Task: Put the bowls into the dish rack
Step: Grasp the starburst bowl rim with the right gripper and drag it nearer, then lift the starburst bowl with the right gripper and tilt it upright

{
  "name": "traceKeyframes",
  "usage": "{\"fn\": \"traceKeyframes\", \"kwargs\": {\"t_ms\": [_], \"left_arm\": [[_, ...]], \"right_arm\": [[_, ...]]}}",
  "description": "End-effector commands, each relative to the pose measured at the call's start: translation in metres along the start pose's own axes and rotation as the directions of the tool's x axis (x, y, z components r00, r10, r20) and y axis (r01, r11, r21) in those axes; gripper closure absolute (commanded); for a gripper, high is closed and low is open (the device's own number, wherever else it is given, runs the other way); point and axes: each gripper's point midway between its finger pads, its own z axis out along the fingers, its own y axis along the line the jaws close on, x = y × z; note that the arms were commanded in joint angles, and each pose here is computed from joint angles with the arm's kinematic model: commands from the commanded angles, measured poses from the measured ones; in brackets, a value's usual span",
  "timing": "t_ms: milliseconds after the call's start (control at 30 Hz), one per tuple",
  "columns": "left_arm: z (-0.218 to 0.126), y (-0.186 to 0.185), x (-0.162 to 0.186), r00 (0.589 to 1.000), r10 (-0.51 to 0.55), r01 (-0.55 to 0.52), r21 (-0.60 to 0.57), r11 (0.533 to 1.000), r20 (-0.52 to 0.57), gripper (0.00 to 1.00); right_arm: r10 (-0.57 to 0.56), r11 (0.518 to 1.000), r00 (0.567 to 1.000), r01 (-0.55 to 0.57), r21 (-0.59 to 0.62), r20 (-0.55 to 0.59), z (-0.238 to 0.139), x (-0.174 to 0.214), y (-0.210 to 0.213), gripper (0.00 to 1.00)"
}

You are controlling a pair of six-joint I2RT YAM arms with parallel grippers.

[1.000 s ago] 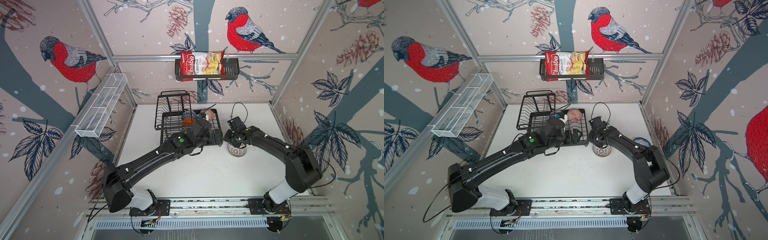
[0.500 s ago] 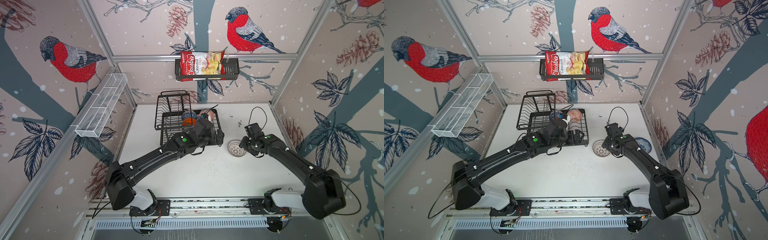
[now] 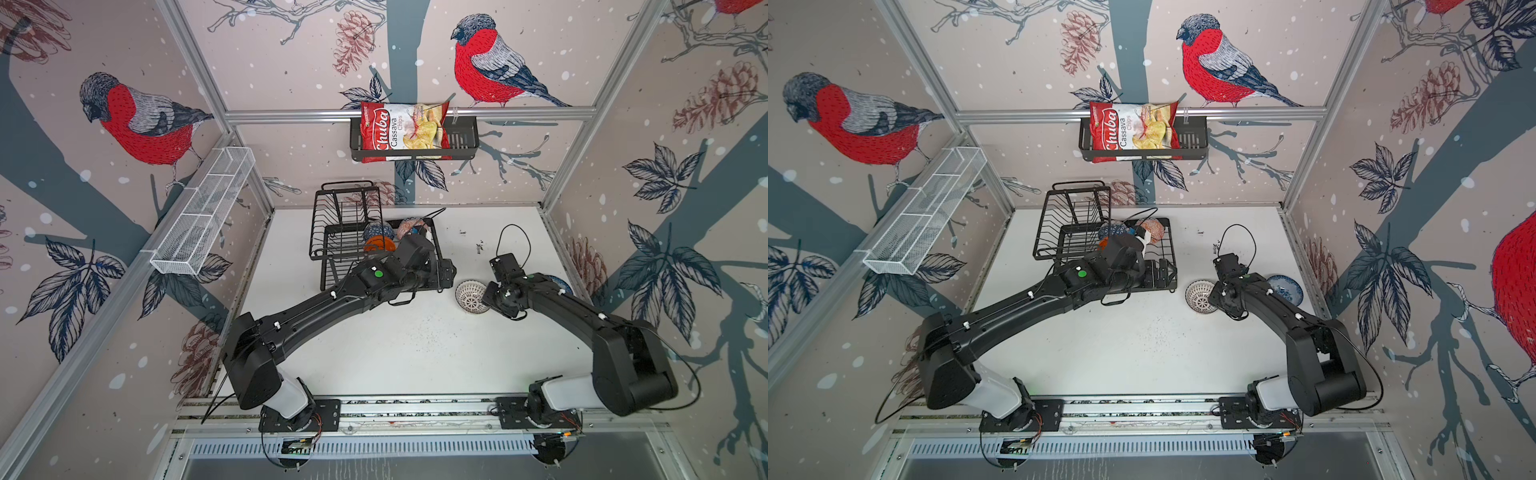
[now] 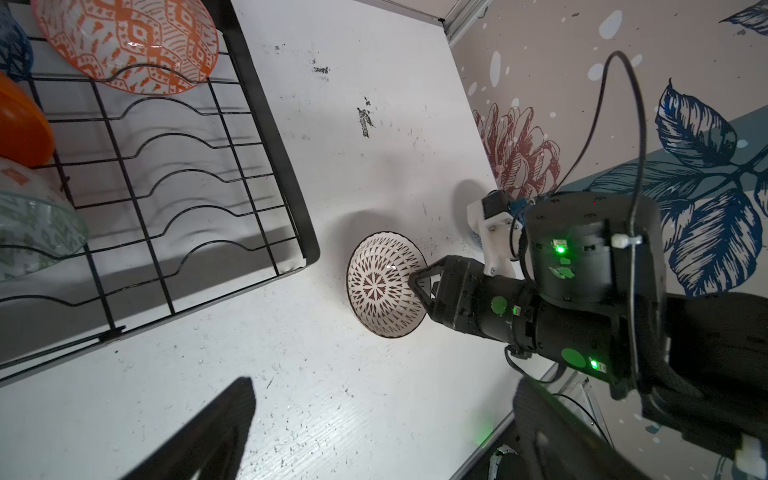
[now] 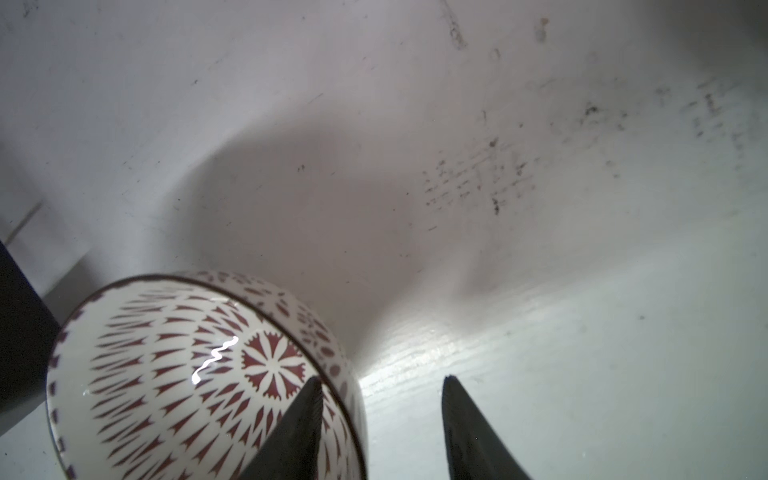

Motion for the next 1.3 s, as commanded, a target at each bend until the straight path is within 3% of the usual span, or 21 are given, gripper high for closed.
{"fn": "traceKeyframes", "kwargs": {"t_ms": [0,267,400,633,767,1000,1267], "left_arm": [[0.0,-0.002,-0.004,1.0,0.016,-0.016,0.005,1.0,0.005,0.03],[0.0,0.005,-0.001,1.0,0.006,-0.005,-0.013,1.0,0.012,0.03],[0.004,0.019,0.007,0.998,-0.062,0.062,-0.041,0.997,0.01,0.03],[-0.002,0.027,0.009,0.998,-0.067,0.068,-0.067,0.995,0.023,0.03],[0.006,0.02,0.01,0.994,-0.109,0.109,-0.024,0.994,0.01,0.03],[0.02,0.017,-0.002,0.998,-0.063,0.064,-0.065,0.996,0.019,0.03],[0.044,0.016,0.0,0.994,-0.106,0.105,-0.048,0.993,-0.016,0.03]], "right_arm": [[-0.02,0.999,1.0,0.021,-0.041,0.007,0.003,-0.006,0.011,0.54],[-0.022,0.998,1.0,0.021,-0.055,-0.004,0.011,-0.007,0.017,0.84],[-0.021,0.998,1.0,0.021,-0.066,-0.001,0.009,-0.007,0.019,0.96],[-0.013,0.996,0.999,0.016,-0.082,0.038,-0.007,-0.018,0.024,0.99],[-0.016,0.996,0.997,0.023,-0.084,0.081,-0.025,-0.026,0.029,0.99],[-0.009,0.99,0.99,0.028,-0.135,0.138,-0.061,-0.042,0.043,0.99],[-0.018,0.977,0.984,0.054,-0.204,0.176,-0.095,-0.055,0.073,0.99]]}}
